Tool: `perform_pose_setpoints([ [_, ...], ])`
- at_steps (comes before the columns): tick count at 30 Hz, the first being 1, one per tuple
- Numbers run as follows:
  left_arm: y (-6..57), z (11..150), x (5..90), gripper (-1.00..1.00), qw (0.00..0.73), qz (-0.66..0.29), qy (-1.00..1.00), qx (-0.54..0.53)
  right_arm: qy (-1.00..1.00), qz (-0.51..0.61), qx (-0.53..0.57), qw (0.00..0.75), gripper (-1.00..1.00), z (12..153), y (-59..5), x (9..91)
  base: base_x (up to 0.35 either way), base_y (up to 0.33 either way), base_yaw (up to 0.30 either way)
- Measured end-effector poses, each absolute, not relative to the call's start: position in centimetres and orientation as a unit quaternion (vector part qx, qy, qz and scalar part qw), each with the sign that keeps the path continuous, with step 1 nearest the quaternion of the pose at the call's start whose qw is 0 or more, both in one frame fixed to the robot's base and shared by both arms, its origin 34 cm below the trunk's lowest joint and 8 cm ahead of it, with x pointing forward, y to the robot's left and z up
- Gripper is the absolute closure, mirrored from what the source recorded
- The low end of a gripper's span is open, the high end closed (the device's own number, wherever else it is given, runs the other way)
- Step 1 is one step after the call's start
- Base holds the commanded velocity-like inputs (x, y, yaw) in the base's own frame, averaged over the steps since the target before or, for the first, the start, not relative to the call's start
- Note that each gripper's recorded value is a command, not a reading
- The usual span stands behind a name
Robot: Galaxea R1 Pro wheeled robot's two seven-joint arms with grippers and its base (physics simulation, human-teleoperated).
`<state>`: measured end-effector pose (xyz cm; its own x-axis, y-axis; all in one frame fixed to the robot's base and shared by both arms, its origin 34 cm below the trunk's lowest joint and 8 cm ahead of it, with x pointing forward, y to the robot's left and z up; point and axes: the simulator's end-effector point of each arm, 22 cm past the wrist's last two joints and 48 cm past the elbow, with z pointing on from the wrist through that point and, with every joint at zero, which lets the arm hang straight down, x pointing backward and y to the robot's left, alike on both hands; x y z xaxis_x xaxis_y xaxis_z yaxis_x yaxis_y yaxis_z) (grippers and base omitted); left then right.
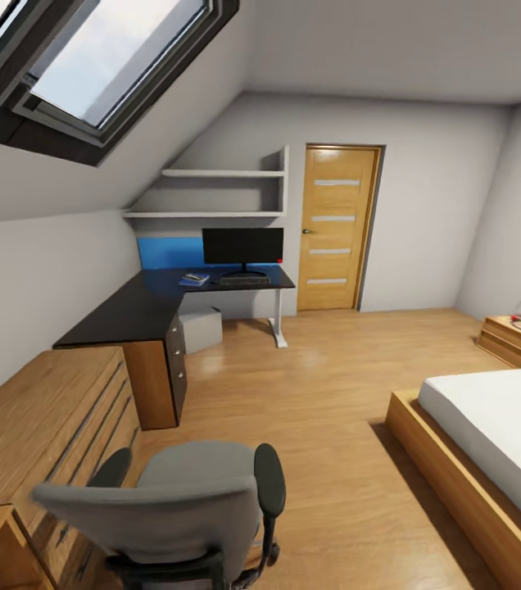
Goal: In the bedroom, organize the workspace by keeping the computer under the desk, ensuring the monitor is on the desk, placing the keyboard on the desk next to the monitor, placing the mouse on the desk next to the keyboard, moving the folder from the swivel chair onto the desk next to the mouse, stacking the notebook on top of the folder with the pen on top of the notebook, and positioning the swivel chair next to the desk.
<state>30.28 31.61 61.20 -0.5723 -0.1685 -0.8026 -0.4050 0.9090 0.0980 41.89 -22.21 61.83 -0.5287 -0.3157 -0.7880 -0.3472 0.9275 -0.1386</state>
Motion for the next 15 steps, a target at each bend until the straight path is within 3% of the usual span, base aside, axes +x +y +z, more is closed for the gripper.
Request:
perform_pose_setpoints([
  [5, 31.57, 61.12, 30.15, -1.0, 0.431, 0.137, 0.877, -0.163, 0.875, 0.017, -0.189, 0.446, -1.0, 61.75, -22.2, 41.8, -0.117, 0.201, -0.236],
  [15, 31.53, 60.96, 29.84, -1.0, 0.426, 0.137, 0.879, -0.163, 0.877, 0.018, -0.189, 0.442, -1.0, 61.49, -22.19, 41.53, -0.018, 0.033, -0.201],
])
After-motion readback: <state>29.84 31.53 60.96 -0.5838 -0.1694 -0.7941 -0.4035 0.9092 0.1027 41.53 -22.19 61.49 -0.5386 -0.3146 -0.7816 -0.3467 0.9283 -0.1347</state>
